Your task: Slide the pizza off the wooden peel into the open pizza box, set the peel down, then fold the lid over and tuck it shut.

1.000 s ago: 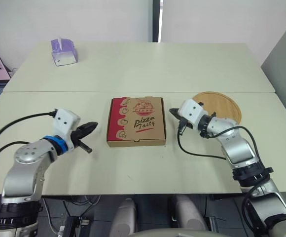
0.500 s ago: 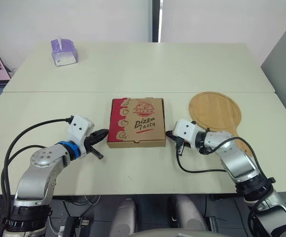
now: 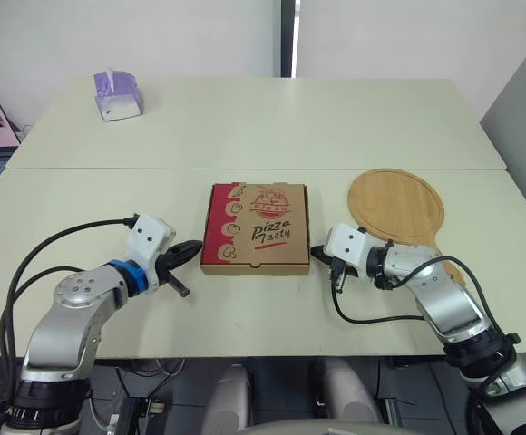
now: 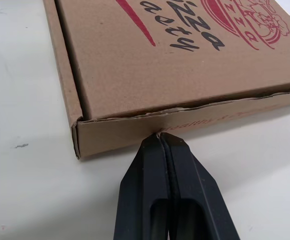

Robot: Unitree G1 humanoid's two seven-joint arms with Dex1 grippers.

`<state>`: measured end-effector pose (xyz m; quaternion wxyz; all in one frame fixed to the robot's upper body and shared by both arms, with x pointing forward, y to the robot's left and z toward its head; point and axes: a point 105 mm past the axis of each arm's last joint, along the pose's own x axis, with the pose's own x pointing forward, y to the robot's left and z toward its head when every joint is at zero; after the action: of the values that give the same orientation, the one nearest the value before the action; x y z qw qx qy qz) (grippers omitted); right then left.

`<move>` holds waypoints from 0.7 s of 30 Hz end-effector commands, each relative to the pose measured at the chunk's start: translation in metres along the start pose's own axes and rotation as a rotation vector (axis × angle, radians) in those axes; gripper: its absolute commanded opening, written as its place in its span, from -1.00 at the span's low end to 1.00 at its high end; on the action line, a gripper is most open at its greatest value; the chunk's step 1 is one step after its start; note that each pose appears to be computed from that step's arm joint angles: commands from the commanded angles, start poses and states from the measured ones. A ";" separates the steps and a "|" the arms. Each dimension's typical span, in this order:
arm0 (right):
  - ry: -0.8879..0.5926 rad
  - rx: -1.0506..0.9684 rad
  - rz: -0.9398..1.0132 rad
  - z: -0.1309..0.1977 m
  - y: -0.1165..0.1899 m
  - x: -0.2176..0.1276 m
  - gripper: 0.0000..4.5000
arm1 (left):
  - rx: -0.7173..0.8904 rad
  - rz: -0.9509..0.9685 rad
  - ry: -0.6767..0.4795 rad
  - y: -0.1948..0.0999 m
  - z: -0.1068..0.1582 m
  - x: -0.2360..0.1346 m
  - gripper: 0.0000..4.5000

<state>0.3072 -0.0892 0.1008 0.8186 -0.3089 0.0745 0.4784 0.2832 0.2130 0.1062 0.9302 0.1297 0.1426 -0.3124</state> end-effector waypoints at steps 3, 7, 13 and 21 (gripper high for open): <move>-0.027 -0.058 -0.100 -0.004 -0.036 -0.050 -0.97 | 0.024 0.133 0.068 0.026 -0.004 -0.046 -1.00; 0.121 -0.058 -0.169 -0.046 -0.066 -0.099 -0.97 | 0.056 0.272 0.152 0.045 -0.020 -0.080 -1.00; 0.281 -0.066 -0.253 -0.092 -0.097 -0.152 -0.97 | 0.072 0.326 0.206 0.059 -0.028 -0.107 -1.00; 0.363 -0.086 -0.273 -0.113 -0.112 -0.177 -0.97 | 0.059 0.331 0.217 0.067 -0.027 -0.120 -1.00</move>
<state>0.3238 -0.3202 0.1182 0.8403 -0.4115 0.1720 0.3081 0.2275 0.3342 0.1207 0.9423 0.1975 0.2248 -0.1499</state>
